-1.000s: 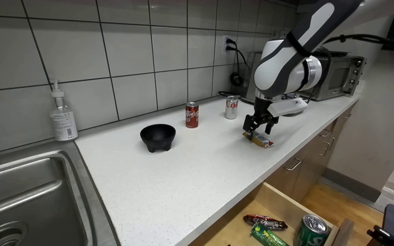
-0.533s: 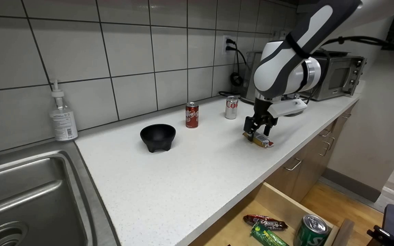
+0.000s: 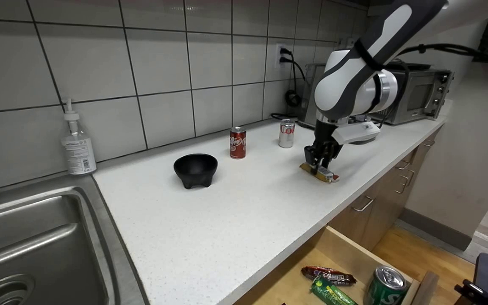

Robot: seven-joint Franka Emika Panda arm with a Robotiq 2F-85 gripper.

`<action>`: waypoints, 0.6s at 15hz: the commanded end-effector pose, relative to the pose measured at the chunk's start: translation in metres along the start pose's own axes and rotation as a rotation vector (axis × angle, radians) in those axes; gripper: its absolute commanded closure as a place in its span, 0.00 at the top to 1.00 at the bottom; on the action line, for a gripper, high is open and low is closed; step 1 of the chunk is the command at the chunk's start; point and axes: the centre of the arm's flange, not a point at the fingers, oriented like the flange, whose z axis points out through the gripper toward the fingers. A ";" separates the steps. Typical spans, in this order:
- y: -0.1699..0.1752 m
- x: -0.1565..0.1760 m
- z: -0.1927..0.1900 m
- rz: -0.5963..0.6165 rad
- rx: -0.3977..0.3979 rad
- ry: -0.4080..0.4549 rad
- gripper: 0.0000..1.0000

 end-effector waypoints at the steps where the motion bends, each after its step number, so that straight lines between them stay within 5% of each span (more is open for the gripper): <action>1: 0.007 0.006 -0.008 -0.009 0.031 0.021 0.17; 9: -0.001 0.003 -0.021 -0.030 0.035 0.052 0.17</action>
